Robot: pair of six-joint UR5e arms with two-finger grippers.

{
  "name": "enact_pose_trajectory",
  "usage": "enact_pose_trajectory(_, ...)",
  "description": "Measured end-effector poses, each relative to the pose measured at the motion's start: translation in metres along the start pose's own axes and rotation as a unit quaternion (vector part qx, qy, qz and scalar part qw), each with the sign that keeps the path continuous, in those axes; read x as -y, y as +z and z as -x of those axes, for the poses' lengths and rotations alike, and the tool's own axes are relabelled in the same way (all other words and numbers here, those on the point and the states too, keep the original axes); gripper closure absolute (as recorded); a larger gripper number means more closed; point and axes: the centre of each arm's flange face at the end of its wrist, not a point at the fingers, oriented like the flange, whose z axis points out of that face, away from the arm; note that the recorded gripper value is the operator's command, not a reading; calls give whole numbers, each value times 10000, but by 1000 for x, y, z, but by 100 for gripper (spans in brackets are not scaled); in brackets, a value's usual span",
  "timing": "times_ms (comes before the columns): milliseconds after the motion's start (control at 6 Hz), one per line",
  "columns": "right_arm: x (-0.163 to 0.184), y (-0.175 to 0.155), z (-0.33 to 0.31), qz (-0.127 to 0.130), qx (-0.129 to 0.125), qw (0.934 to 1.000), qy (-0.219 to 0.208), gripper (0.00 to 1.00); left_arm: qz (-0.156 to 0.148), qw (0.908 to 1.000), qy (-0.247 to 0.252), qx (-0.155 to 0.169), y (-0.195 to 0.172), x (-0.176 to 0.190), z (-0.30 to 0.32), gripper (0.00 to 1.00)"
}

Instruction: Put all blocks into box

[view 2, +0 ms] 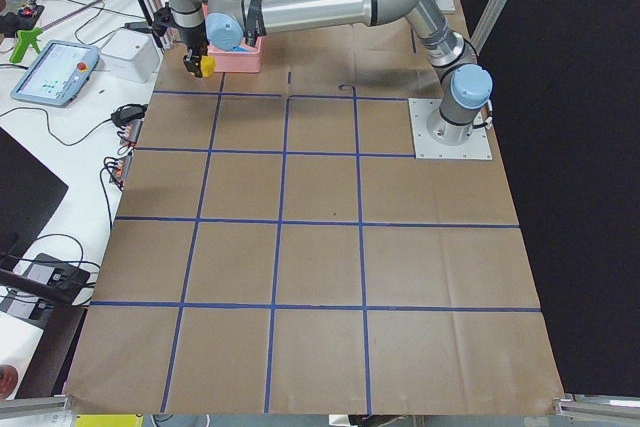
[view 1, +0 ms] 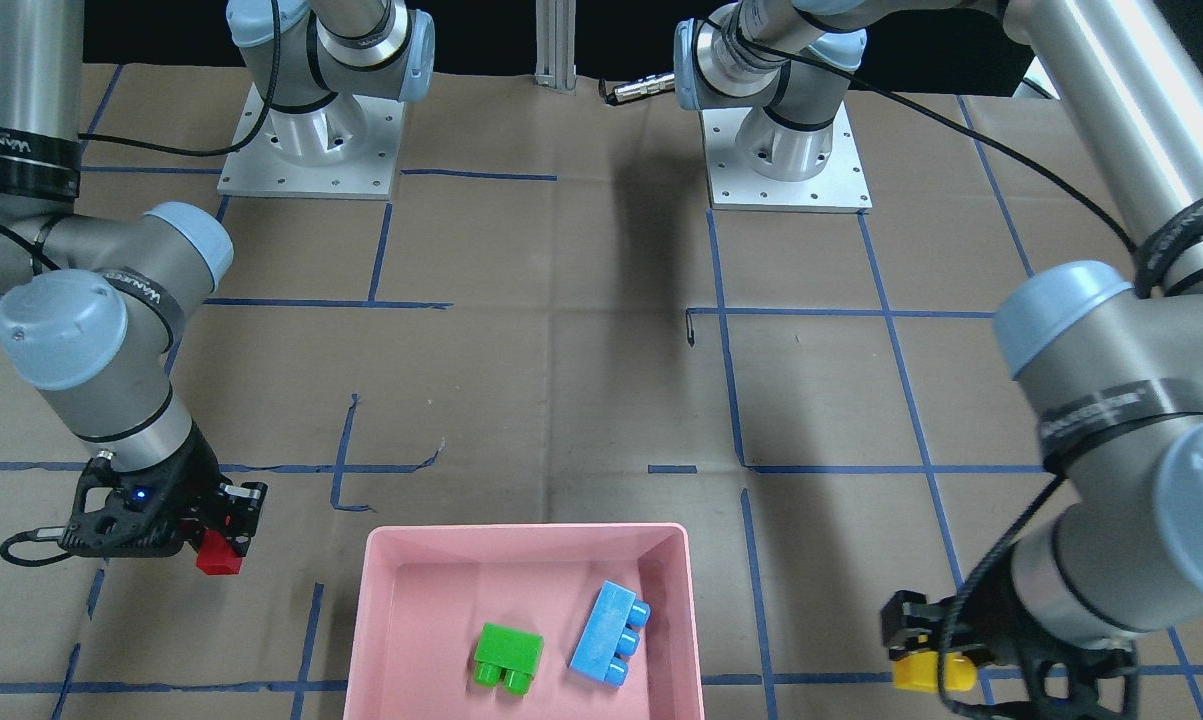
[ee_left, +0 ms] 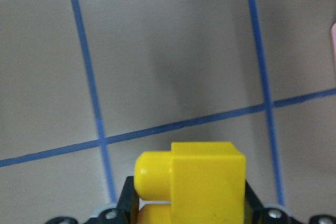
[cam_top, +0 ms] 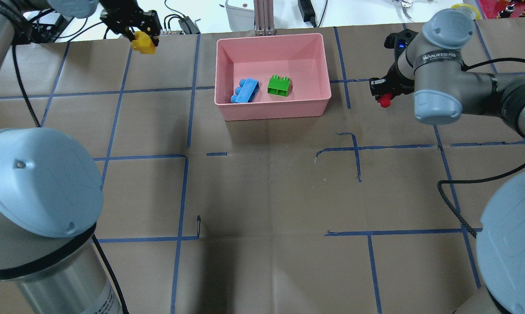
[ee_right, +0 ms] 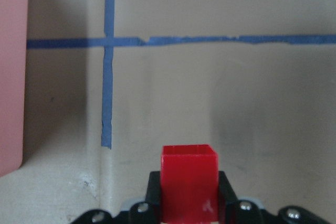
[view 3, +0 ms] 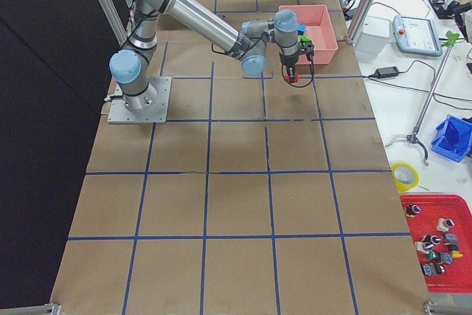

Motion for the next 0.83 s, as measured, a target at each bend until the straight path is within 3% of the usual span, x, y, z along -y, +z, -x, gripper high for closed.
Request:
enact_pose_trajectory(333, 37, -65, 0, 137, -27, 9999, -98, 96, 54, 9976, -691, -78, 35, -2, -144, 92)
enact_pose_trajectory(500, 52, -89, 2, 281, -12, 9995, -117, 96, 114, 9965, -827, -77, 63, -4, -174, 66)
enact_pose_trajectory(667, 59, -105, 7, 354, -2, 9993, -131, 96, 154, 9957, -906, -70, 88, -5, -188, 7)
enact_pose_trajectory(833, 62, -112, 11, 359, 3, 9993, -139, 96, 160, 9957, -911, -68, 97, -6, -193, 0)
